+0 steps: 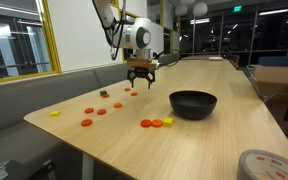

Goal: Put the two yellow, the green and one orange circle into the bowl.

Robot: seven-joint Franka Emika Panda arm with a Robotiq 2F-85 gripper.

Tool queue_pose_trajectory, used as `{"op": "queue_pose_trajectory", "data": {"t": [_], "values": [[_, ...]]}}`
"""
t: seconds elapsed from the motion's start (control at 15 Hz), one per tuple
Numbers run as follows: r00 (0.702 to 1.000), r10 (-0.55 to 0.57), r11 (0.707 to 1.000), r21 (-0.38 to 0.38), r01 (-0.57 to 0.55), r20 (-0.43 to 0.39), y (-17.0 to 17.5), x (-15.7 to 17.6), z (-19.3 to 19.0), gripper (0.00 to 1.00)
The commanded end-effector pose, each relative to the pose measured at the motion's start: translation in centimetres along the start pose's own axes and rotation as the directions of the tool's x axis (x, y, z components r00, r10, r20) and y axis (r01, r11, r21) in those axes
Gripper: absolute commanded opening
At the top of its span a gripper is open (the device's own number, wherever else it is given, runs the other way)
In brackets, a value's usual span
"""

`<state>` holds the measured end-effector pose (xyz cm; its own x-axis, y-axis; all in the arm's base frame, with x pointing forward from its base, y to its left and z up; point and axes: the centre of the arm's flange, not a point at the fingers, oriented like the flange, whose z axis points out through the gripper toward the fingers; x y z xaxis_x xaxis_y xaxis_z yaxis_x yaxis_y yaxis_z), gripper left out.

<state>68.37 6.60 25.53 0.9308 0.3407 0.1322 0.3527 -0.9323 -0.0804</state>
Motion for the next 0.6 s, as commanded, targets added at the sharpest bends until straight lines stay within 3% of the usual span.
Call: {"op": "queue_pose_trajectory", "data": {"t": [0.0, 0.53], "values": [[0.999, -0.024, 0.999, -0.034, 0.025, 0.027, -0.4, 2.2, 0.7, 1.00], [0.997, -0.061, 0.993, -0.094, 0.065, 0.041, -2.9, 3.9, 2.6, 1.00]]}}
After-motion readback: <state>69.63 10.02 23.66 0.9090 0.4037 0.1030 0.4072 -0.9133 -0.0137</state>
